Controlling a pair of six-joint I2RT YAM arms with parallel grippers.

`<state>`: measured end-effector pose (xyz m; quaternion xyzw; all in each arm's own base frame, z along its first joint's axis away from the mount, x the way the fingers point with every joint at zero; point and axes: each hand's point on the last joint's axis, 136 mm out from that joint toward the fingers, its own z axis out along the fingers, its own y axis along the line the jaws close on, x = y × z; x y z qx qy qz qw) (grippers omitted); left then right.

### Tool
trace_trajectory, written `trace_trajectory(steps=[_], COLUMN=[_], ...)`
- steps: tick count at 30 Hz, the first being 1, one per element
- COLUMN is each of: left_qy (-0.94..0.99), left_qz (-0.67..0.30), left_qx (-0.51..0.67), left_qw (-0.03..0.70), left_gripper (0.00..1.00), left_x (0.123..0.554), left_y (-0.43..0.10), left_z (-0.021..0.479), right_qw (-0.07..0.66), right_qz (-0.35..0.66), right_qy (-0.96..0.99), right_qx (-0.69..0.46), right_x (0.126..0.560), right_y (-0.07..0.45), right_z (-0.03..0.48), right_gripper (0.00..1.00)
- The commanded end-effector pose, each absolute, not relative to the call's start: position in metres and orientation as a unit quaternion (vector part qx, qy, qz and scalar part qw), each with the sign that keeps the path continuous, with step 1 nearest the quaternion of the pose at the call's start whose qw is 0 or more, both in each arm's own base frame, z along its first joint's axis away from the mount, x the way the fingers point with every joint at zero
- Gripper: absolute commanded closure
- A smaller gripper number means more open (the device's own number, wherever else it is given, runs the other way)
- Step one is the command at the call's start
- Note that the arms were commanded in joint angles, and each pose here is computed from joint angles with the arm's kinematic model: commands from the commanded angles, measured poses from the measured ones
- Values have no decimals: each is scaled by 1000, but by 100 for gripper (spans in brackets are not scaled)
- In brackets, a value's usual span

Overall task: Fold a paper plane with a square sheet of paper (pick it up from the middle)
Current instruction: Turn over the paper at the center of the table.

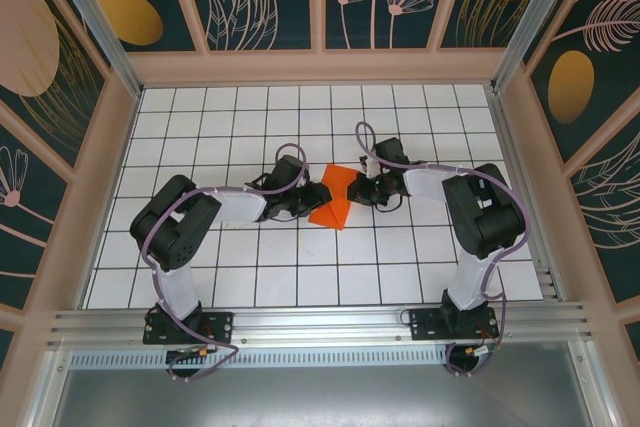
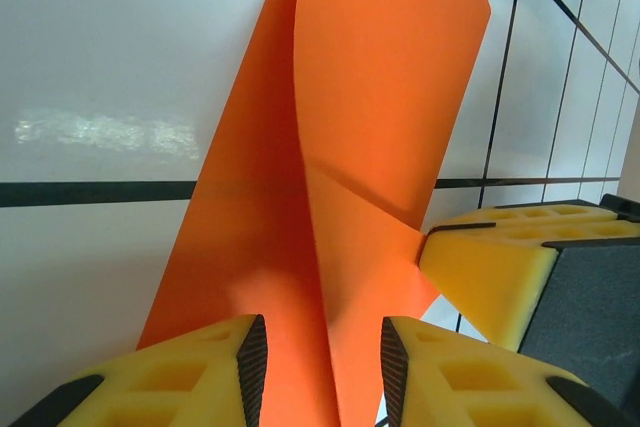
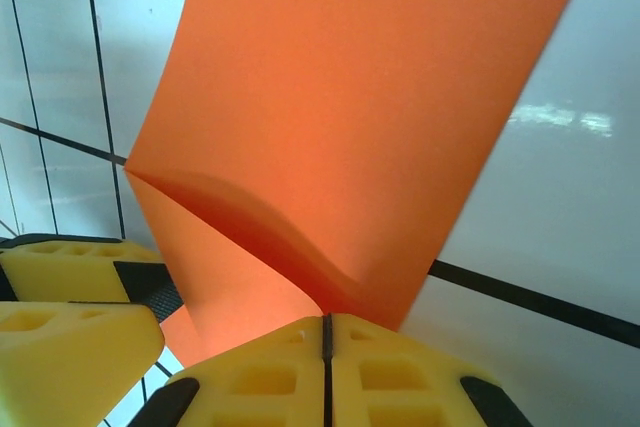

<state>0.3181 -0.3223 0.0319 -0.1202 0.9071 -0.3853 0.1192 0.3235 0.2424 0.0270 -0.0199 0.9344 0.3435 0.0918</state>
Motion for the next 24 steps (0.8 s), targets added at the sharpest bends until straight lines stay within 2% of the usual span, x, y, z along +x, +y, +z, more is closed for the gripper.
trace_trajectory(steps=[1,13,17,19,24], left_qy=[899,894,888,886,890], left_qz=[-406,-420,-431,-433,-416], left_qx=[-104,-80,-71,-64,-49], left_qw=[126,131,139,150,179], left_gripper=[62,73,81,86,94], left_x=[328,338,340,342,346], left_y=[-334,-348,-351,-351,-345], left_z=[42,43,45,49,54], right_qw=[90,89,94,105,161], right_qz=[337,340,345,349,351], right_qy=[937,936,934,931,922], right_qx=[-13,-13,-10,-4,35], right_x=[323,322,323,326,341], right_y=[238,238,238,236,217], right_z=[24,27,33,42,77], right_gripper=[90,90,88,83,54])
